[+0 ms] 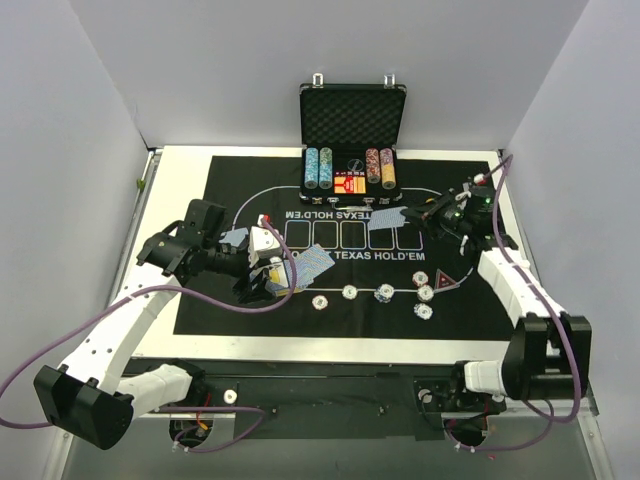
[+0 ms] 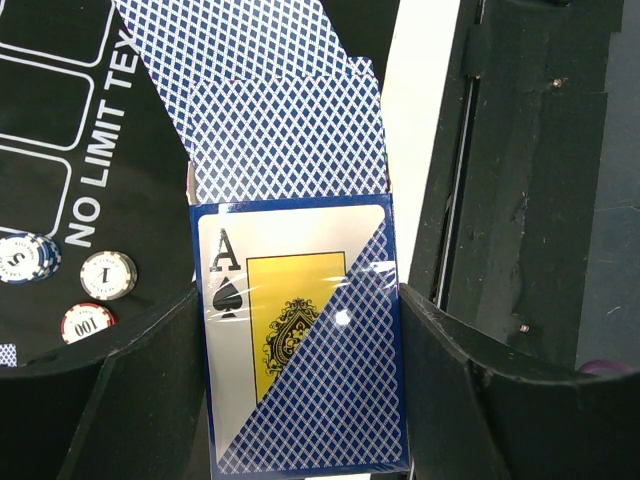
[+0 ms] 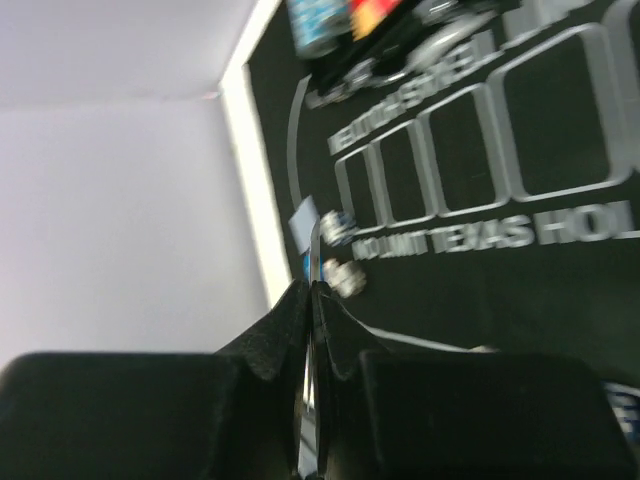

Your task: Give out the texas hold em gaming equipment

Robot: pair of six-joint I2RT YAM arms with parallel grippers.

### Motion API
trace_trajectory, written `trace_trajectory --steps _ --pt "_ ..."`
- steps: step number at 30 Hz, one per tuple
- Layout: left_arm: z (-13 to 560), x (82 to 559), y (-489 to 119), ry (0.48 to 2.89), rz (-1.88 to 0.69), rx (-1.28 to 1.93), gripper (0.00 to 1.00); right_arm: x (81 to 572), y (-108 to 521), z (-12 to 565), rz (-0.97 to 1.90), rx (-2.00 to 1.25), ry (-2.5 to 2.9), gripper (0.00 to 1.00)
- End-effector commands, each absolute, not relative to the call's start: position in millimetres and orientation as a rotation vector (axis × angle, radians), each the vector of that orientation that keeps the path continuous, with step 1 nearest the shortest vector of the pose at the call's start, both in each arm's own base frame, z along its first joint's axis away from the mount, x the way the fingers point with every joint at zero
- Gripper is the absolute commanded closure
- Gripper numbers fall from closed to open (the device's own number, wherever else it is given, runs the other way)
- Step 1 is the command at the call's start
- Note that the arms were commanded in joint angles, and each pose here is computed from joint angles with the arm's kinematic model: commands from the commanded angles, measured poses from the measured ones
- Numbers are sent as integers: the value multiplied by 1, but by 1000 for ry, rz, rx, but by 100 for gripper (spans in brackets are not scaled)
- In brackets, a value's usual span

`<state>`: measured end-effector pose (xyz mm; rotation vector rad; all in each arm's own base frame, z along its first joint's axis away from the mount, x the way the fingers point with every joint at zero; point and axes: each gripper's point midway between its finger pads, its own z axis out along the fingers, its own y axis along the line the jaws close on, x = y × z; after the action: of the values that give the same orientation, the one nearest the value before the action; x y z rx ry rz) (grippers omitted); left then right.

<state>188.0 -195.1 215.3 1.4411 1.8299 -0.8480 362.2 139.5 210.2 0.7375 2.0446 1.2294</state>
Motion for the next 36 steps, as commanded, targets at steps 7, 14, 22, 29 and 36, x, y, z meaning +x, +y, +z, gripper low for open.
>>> trace_trajectory --steps 7,14,22,29,36 --pt "240 190 -203 1708 -855 1445 97 431 77 120 853 915 2133 100" --pt "241 189 -201 1701 -842 1457 97 465 38 95 700 991 2153 100" --pt "241 189 -202 1696 -844 1459 97 465 26 63 557 978 2271 100" --pt "242 188 -201 1695 -839 1459 97 446 27 43 488 981 2353 98" --pt "245 188 -201 1691 -840 1452 97 426 36 43 428 976 2415 71"
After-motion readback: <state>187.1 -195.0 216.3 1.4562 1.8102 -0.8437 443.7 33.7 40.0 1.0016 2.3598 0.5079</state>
